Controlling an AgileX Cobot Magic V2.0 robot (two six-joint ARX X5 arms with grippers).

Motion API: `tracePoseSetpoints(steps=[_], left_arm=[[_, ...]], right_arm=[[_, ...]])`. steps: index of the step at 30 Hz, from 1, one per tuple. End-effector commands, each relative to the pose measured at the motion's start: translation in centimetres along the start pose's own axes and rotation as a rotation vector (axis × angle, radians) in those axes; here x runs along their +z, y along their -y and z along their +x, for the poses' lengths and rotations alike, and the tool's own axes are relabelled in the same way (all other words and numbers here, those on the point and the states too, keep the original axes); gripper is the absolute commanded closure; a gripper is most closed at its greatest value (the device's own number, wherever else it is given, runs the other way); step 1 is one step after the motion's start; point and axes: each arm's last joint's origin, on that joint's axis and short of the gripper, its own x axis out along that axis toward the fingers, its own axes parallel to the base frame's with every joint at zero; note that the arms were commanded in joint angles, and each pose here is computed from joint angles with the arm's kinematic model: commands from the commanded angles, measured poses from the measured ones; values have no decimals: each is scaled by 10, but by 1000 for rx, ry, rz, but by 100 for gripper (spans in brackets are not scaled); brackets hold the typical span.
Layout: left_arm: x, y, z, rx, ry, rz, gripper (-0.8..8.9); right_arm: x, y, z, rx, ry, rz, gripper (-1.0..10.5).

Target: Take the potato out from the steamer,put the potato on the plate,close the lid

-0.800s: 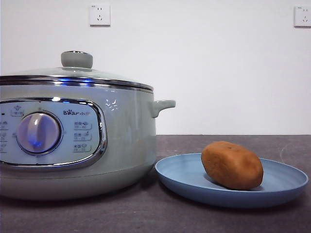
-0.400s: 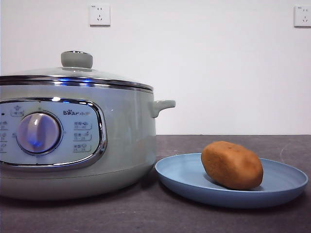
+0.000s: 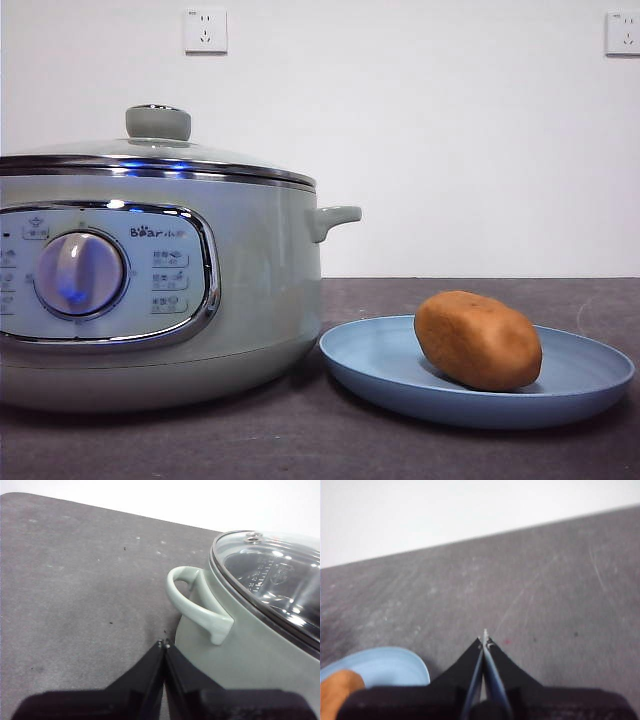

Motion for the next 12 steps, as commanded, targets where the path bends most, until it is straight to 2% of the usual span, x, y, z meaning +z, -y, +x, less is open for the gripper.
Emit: tracePoseSetpoints(steps=[1, 12], left_arm=[[-4, -1, 1, 6, -5, 11, 817], [-4, -1, 1, 6, -5, 11, 817]], right_arm=[[-3, 0, -2, 0, -2, 22, 946], [-7, 1, -3, -5, -30, 34, 946]])
